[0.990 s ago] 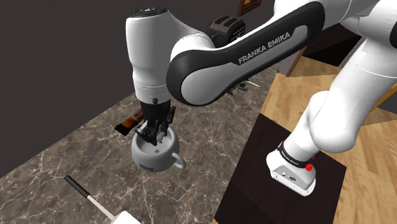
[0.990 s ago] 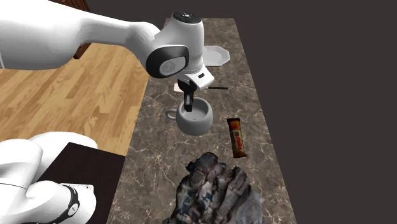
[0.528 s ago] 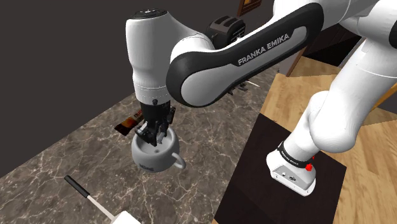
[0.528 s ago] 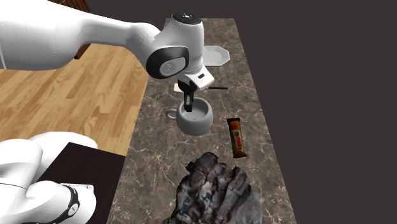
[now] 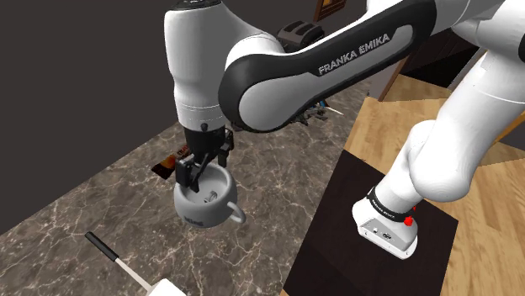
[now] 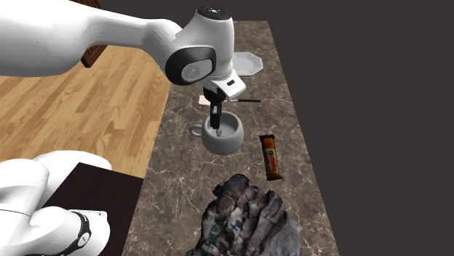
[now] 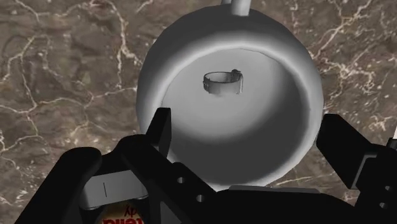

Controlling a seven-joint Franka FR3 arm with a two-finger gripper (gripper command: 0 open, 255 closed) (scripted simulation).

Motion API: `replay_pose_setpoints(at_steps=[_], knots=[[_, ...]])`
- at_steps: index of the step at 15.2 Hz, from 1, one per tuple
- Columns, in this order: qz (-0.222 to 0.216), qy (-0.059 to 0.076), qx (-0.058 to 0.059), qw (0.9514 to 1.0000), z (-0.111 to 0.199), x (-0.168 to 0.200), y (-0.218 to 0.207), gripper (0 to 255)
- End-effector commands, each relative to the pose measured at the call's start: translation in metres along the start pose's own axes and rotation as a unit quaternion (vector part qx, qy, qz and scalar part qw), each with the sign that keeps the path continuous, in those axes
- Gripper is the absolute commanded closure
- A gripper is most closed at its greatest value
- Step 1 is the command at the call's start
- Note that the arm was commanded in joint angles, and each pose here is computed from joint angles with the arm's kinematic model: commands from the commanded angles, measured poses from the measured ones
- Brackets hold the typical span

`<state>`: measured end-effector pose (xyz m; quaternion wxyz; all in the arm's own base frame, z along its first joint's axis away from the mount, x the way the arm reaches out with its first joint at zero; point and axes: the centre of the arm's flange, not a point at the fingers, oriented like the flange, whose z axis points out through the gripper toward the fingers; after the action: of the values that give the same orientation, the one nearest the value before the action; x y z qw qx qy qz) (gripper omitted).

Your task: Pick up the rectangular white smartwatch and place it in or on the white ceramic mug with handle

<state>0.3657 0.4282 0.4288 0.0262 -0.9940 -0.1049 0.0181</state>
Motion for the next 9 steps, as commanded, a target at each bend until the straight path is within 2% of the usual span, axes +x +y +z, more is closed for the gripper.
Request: replay_pose_setpoints(at_steps=[1,2,9], knots=[[0.0,0.0,0.0,1.0,-0.024,-0.001,-0.001,0],[0.0,0.0,0.0,1.0,-0.034,-0.001,-0.001,0],[0.0,0.0,0.0,1.0,-0.034,-0.001,-0.001,0]])
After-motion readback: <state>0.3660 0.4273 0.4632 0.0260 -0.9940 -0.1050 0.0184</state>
